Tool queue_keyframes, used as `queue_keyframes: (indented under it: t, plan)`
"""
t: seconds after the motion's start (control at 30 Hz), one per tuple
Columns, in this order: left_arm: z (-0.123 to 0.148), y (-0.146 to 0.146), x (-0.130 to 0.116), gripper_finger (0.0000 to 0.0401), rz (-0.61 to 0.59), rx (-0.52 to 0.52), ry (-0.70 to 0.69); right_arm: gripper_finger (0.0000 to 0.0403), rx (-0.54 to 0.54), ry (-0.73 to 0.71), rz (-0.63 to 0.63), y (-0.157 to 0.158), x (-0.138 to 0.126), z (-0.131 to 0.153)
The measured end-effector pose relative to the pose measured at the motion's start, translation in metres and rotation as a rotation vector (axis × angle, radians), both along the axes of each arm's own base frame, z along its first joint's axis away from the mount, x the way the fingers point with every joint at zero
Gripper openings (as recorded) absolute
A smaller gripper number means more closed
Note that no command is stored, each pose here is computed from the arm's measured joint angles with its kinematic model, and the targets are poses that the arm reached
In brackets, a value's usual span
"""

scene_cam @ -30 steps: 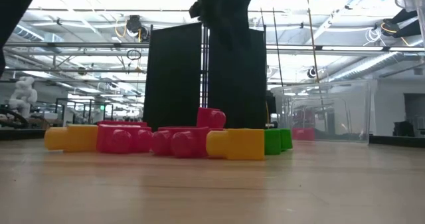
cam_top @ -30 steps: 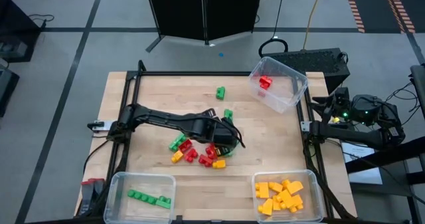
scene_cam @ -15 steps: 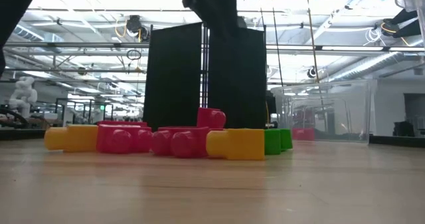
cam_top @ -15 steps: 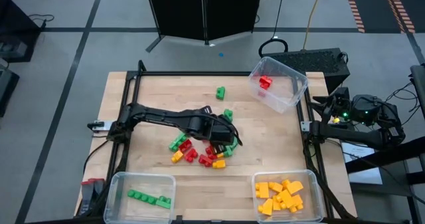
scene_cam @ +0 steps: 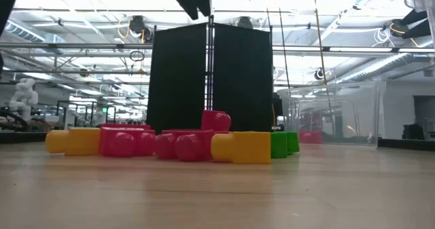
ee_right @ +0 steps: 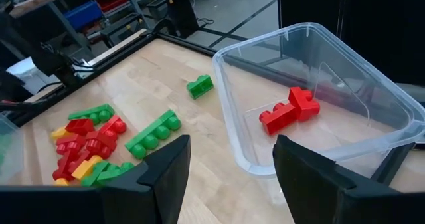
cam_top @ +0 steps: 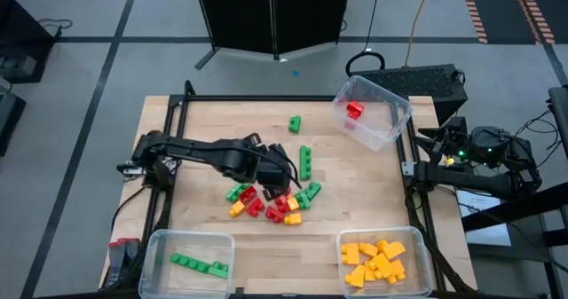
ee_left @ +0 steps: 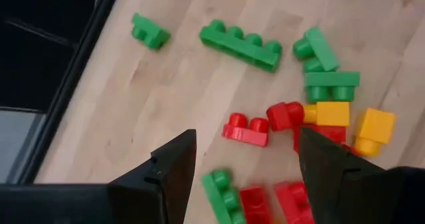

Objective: Sort blocks
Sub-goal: Put the red game piece into the top transparent bin

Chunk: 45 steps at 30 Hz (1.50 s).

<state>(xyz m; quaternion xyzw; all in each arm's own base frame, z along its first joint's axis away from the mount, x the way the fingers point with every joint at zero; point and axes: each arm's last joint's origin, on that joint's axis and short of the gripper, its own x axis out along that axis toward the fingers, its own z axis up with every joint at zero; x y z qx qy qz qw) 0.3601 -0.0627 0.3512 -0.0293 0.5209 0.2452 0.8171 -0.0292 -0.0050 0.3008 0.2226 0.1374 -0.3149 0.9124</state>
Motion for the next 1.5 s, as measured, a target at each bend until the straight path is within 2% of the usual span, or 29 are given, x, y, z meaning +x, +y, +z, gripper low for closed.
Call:
queue_keyframes:
  t: [0.13,0.3,0.47,0.8,1.03,1.27,1.5]
  plan:
    - [-0.020,-0.009,0.002,0.0205,-0.018,-0.041,-0.076,0.0208,-0.006,0.004,0.003,0.000,0.000,0.000]
    - [-0.061,-0.015,0.009,0.0205,-0.089,-0.037,-0.075,0.0208,-0.007,0.004,0.003,0.000,0.000,0.000]
    - [-0.091,-0.009,0.014,0.0205,-0.051,-0.061,-0.117,0.0208,-0.007,0.004,0.003,0.000,0.000,0.000]
    - [-0.121,0.011,0.013,0.0205,0.108,-0.109,-0.146,0.0208,-0.007,0.005,0.004,0.000,0.000,0.000]
    - [-0.127,0.011,0.019,0.0205,0.107,-0.135,-0.226,0.0208,-0.010,0.006,0.005,0.000,0.000,0.000]
    - [-0.152,0.005,0.022,0.0207,0.089,-0.150,-0.160,0.0208,-0.009,0.006,0.005,0.000,0.000,0.000]
    - [-0.188,-0.001,0.033,0.0257,0.080,-0.148,-0.099,0.0208,-0.006,0.004,0.003,0.000,0.000,0.000]
